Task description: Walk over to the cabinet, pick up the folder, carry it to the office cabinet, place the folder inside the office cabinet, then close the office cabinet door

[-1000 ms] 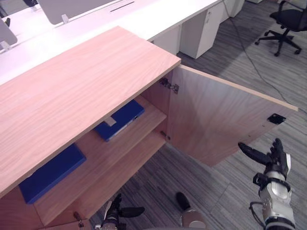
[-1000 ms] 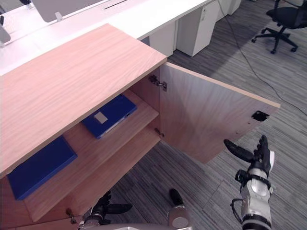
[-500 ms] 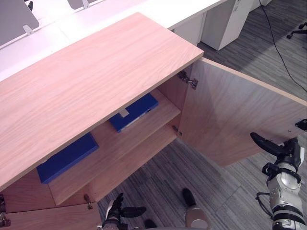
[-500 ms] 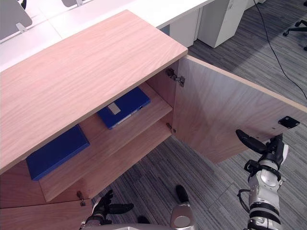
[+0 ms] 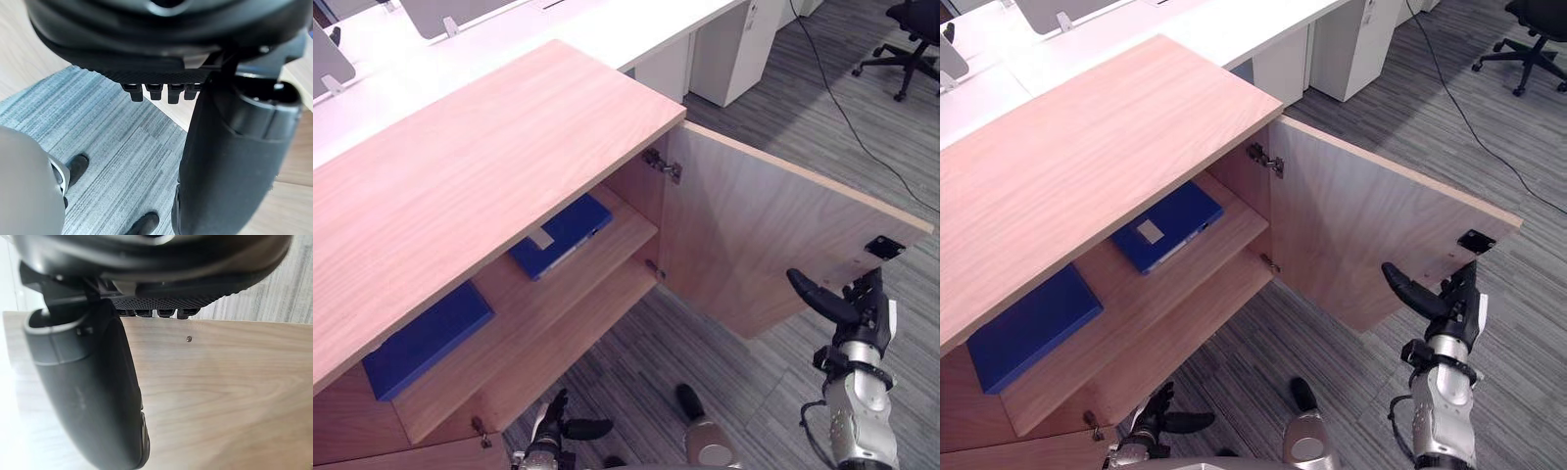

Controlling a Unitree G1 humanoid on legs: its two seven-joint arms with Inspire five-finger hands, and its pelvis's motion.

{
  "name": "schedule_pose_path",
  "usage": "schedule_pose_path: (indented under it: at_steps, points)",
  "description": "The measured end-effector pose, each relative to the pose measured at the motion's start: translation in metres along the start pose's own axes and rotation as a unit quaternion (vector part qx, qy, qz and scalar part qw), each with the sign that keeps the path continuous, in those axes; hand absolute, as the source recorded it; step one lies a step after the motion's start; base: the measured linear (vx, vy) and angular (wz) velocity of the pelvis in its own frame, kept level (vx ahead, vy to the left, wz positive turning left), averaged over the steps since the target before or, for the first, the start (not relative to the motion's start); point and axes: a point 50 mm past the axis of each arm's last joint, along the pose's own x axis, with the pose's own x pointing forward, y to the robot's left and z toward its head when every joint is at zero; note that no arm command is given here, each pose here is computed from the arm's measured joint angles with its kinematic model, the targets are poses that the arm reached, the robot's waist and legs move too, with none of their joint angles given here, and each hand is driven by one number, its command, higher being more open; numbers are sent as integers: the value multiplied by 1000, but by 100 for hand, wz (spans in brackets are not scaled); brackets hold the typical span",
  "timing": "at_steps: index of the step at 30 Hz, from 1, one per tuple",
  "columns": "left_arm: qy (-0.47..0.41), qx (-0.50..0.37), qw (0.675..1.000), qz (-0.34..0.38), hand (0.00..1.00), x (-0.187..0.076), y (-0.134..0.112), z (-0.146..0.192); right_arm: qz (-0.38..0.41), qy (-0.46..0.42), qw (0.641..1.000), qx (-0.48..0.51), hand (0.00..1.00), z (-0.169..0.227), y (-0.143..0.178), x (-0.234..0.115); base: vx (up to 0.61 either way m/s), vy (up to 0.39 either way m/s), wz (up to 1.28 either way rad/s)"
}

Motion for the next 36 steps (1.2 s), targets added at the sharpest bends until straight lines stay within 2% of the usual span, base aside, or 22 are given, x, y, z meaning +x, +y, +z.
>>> schedule_pose_path:
  at_steps: [7, 15, 19, 20, 24, 28, 30, 31, 33, 36]
  points:
    - [1, 34, 999, -15, 100, -1, -5, -3, 84, 69, 994, -25, 100, -29, 21, -66, -44, -74, -17]
    - [-12, 79, 996, -26, 100, -1, -5, -1, 234, 141, 959, -71, 100, -40, 42, -136, -104, -72, 4]
    - [-30, 141, 988, -47, 100, 2, 2, 8, 387, 183, 901, -75, 100, -35, 46, -158, -104, -76, 23]
    - [-35, 160, 985, -61, 100, 4, 6, 11, 460, 188, 865, -73, 100, -27, 49, -161, -55, -44, 27]
    - [-36, 136, 986, -85, 100, 6, 26, 15, 563, 147, 813, 1, 100, 1, 73, -152, -38, -45, 36]
    - [-28, 160, 986, -43, 100, 6, 33, 14, 597, 87, 795, 69, 100, 5, 120, -136, 5, 4, 45]
    - [-51, 155, 986, -34, 100, 7, 24, 24, 583, 69, 805, 85, 100, -7, 152, -119, 35, 31, 78]
    - [-55, 155, 986, -30, 100, 7, 27, 25, 574, 60, 813, 80, 100, -8, 157, -113, 62, 33, 82]
    - [-54, 127, 990, 0, 100, 8, 38, 27, 548, 33, 835, 33, 100, -10, 179, -87, 69, 28, 68]
    - [-43, 102, 993, 30, 100, 9, 55, 27, 523, 14, 852, 21, 100, -7, 191, -73, 78, 32, 54]
